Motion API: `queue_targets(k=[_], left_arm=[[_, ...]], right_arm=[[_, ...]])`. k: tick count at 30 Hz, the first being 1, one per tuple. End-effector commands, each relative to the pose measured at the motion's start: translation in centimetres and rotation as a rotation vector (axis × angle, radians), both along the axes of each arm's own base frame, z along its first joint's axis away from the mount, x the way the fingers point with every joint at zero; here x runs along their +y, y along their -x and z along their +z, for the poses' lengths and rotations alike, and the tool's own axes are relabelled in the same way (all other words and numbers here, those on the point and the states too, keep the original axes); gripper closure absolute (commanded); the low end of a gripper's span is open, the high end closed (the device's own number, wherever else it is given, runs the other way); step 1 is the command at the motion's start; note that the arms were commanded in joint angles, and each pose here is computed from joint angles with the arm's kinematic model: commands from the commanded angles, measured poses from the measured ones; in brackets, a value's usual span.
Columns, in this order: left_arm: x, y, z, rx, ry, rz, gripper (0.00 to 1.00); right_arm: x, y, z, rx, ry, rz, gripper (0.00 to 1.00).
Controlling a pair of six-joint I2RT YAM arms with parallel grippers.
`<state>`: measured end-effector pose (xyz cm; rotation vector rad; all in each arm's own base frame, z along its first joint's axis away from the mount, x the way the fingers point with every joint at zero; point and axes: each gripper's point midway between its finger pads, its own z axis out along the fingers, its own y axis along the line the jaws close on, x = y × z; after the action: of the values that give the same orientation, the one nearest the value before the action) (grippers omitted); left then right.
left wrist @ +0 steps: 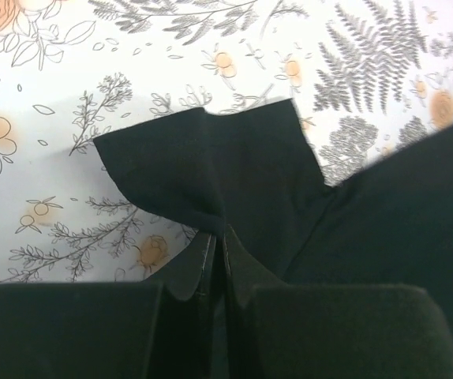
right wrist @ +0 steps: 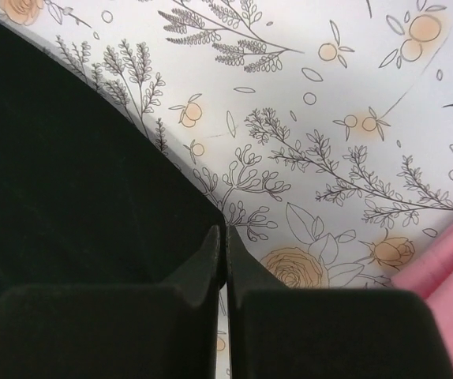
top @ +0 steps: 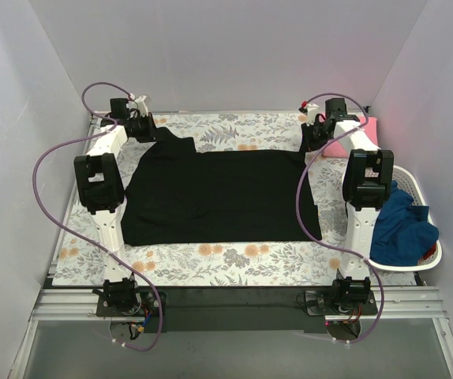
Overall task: Fold and stack the t-shirts
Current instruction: Fold the tshirt
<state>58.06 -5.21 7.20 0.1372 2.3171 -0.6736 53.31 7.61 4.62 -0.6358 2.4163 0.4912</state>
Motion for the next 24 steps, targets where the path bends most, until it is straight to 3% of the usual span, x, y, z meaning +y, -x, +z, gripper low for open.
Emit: queue_targets(k=[1, 14, 24], left_arm=[[-0.1, 0.1, 7.0, -0.186, -0.01, -0.059, 1.0], [0.2, 1.4, 9.7, -0.271, -0.02, -0.109, 1.0], [1.0, 5.3, 10.3, -0.278, 0.013, -0.152, 1.0]], right_arm=[[0.5, -0.1, 4.2, -0.072, -0.035, 0.016, 0.99], [-0.8, 0.2, 7.4, -0.135, -0.054, 0.018, 0.99], [-1.8, 2.2, 7.1, -0.116, -0.051, 0.03, 0.99]])
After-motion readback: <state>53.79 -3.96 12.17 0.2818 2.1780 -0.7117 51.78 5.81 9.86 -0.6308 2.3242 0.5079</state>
